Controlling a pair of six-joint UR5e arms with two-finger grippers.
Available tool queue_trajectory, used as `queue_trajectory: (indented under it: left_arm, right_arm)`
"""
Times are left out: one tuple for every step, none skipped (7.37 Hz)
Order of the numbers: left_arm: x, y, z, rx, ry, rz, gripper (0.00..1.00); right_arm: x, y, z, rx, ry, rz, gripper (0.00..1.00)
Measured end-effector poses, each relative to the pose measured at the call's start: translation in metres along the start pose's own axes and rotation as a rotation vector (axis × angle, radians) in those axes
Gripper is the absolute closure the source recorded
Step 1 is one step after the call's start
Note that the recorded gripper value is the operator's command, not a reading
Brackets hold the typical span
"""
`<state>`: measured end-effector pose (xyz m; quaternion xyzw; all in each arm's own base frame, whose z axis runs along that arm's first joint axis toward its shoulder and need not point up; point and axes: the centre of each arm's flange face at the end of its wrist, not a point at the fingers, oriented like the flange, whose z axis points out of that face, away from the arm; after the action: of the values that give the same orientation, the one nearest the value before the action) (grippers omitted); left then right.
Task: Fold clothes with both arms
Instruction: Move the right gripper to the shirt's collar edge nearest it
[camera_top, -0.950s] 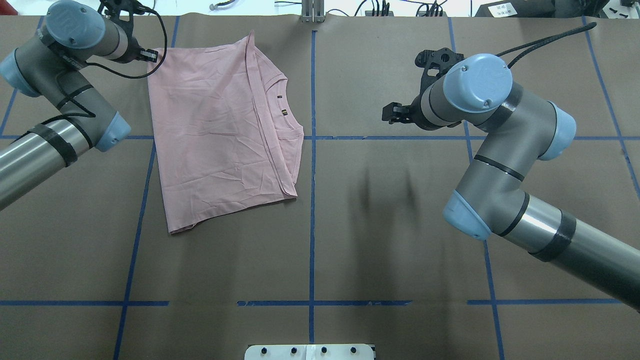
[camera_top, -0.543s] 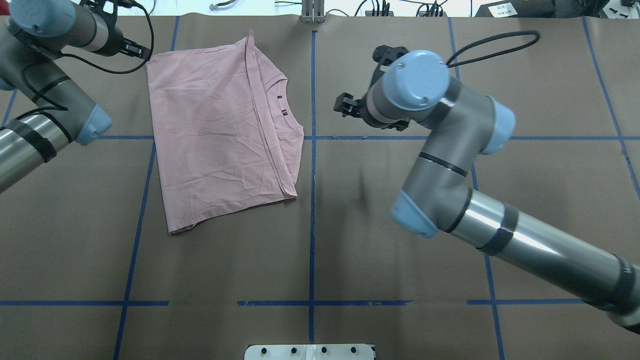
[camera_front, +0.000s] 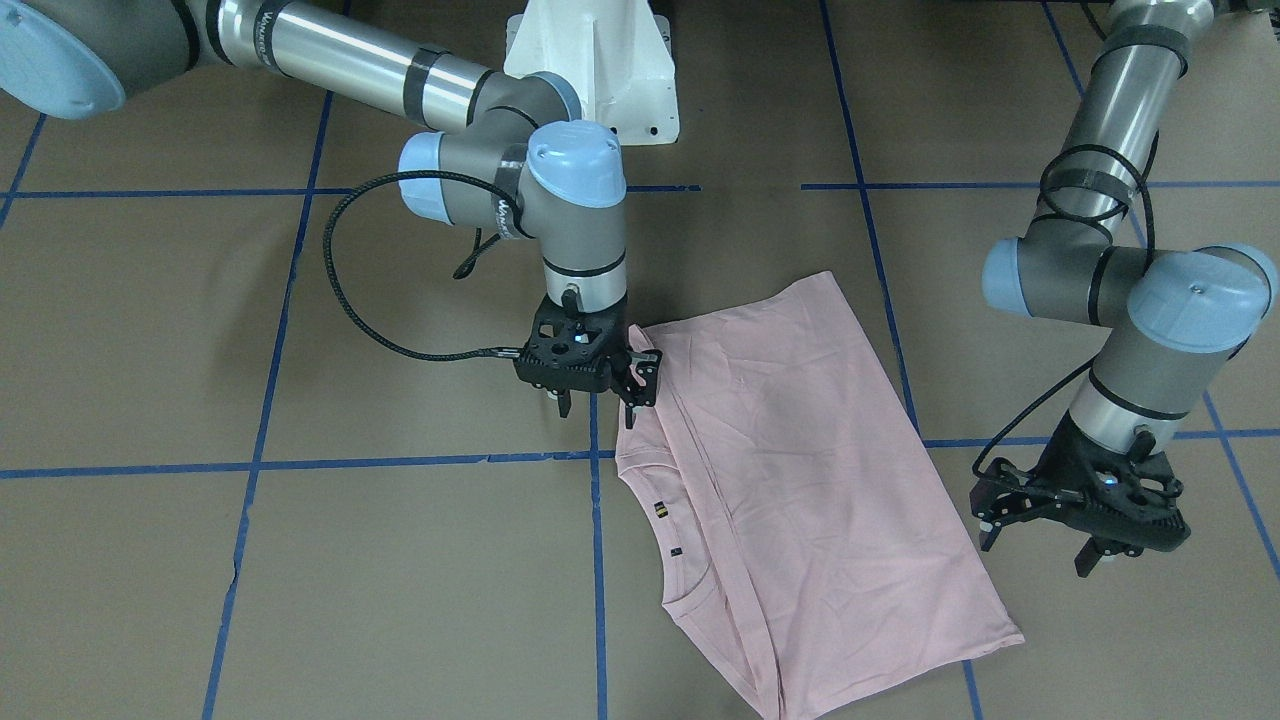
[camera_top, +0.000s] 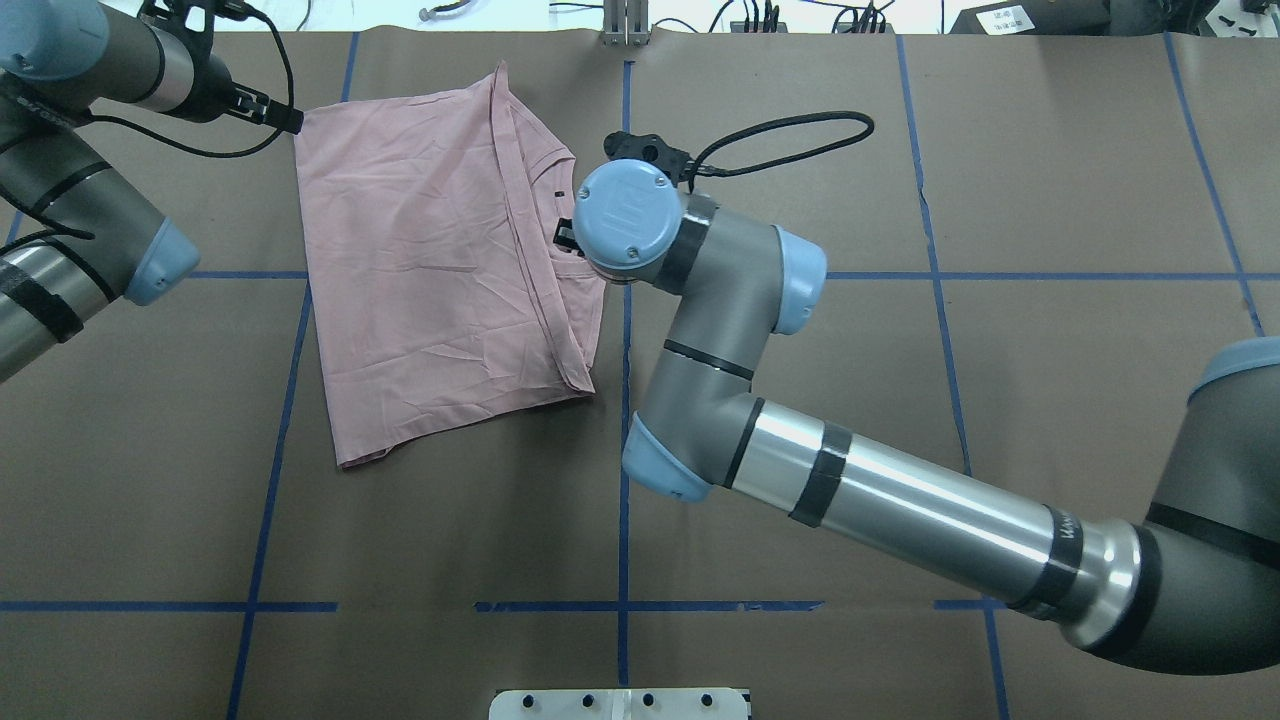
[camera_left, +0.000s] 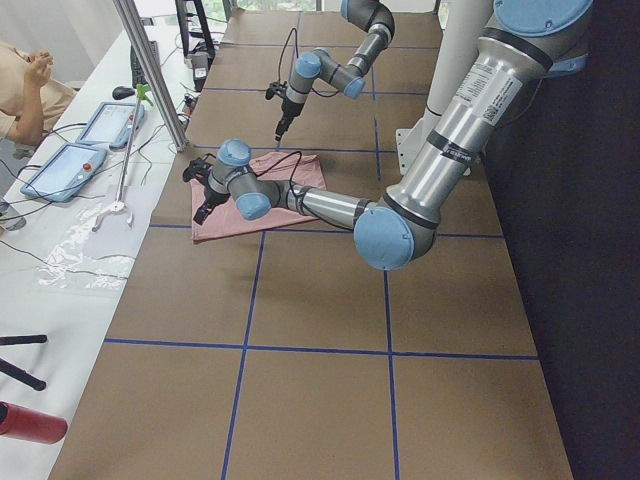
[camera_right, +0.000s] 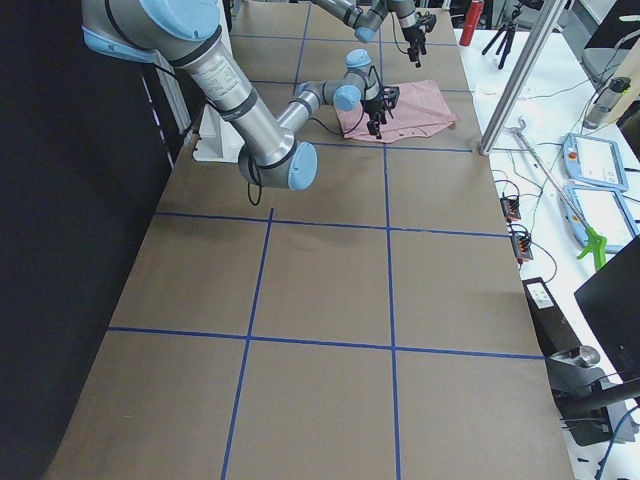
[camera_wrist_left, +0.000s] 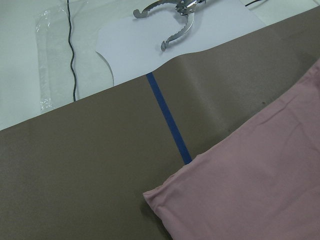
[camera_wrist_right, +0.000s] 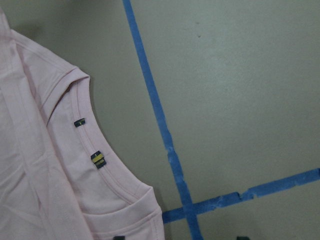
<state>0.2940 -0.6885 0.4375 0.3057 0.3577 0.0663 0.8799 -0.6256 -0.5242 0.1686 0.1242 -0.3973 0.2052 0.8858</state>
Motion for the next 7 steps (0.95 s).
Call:
queue_trajectory:
  left_arm:
    - [0.002, 0.001, 0.0, -0.001, 0.003, -0.002, 0.0]
    - [0.003, 0.001, 0.001, -0.001, 0.004, -0.002, 0.0]
    - [0.003, 0.002, 0.001, -0.002, 0.004, -0.003, 0.0]
    - [0.002, 0.003, 0.001, -0.003, 0.003, -0.003, 0.0]
    - [0.002, 0.003, 0.0, -0.002, 0.004, -0.003, 0.0]
    - [0.003, 0.003, 0.0, -0.002, 0.005, -0.002, 0.0]
    - [0.003, 0.004, 0.0, -0.002, 0.006, -0.001, 0.0]
  right_arm:
    - [-0.011, 0.007, 0.01, -0.003, 0.022, -0.012, 0.35]
    - [-0.017, 0.012, 0.019, 0.0, 0.043, -0.02, 0.38]
    - [-0.02, 0.015, 0.027, 0.007, 0.059, -0.027, 0.41]
    - [-0.022, 0.02, 0.032, 0.011, 0.069, -0.034, 0.41]
    - [-0.025, 0.028, 0.035, 0.015, 0.074, -0.042, 0.42]
    - [-0.026, 0.035, 0.038, 0.015, 0.078, -0.05, 0.44]
    - [-0.027, 0.04, 0.04, 0.015, 0.081, -0.055, 0.46]
